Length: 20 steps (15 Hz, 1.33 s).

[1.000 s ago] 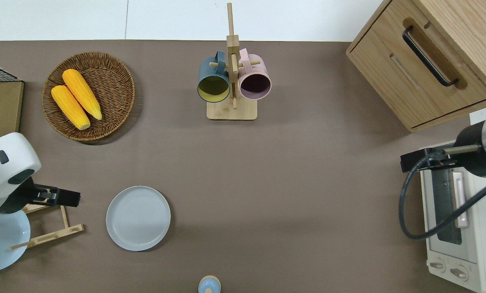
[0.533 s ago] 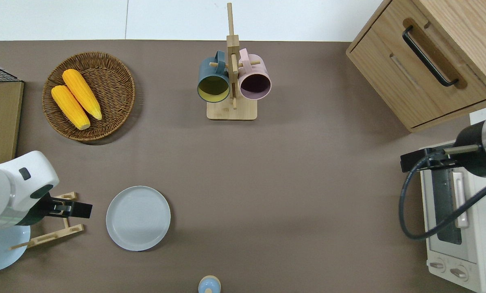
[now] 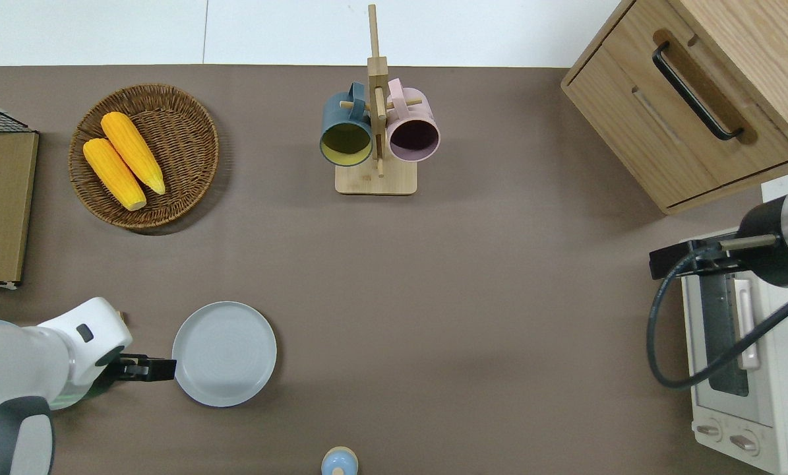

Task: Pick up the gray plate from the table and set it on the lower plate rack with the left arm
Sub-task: 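Grasp the gray plate's rim with the left gripper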

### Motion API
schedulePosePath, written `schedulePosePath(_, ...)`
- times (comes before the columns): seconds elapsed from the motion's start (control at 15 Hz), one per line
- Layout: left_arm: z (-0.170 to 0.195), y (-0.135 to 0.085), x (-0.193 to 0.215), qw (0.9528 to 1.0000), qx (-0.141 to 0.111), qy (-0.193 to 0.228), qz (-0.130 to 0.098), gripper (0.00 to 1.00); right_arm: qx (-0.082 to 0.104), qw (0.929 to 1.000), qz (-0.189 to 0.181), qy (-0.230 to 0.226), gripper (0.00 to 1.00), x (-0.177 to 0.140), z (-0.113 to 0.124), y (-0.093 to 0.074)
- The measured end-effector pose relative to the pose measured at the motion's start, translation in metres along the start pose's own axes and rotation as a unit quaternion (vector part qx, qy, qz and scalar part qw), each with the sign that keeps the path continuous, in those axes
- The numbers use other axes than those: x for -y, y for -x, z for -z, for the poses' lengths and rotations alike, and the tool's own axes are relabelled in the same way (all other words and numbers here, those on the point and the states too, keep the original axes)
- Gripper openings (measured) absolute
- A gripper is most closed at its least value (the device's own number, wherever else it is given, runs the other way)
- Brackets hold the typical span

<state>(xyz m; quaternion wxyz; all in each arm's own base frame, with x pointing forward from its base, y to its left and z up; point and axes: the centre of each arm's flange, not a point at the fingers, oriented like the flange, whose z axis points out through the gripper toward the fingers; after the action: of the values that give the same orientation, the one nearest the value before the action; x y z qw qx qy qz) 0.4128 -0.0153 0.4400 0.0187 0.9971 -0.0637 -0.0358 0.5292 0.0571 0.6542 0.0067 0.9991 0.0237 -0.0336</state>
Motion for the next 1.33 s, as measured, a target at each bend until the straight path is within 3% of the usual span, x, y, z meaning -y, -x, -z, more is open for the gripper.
schedulePosePath(0.27, -0.033, 0.017, 0.001, 1.0, -0.007, -0.002, 0.004, 1.0, 0.0, 1.0, 0.0, 0.0, 0.99, 0.0, 0.0, 0.0)
schedulePosePath(0.87, -0.086, 0.033, 0.004, 0.9992, -0.039, -0.008, 0.009, 1.0, 0.0, 1.0, 0.0, 0.0, 0.99, 0.0, 0.0, 0.0)
schedulePosePath(1.33, -0.118, 0.031, 0.006, 0.9985, -0.052, -0.011, 0.01, 0.99, 0.0, 1.0, 0.0, 0.0, 0.99, 0.0, 0.0, 0.0)
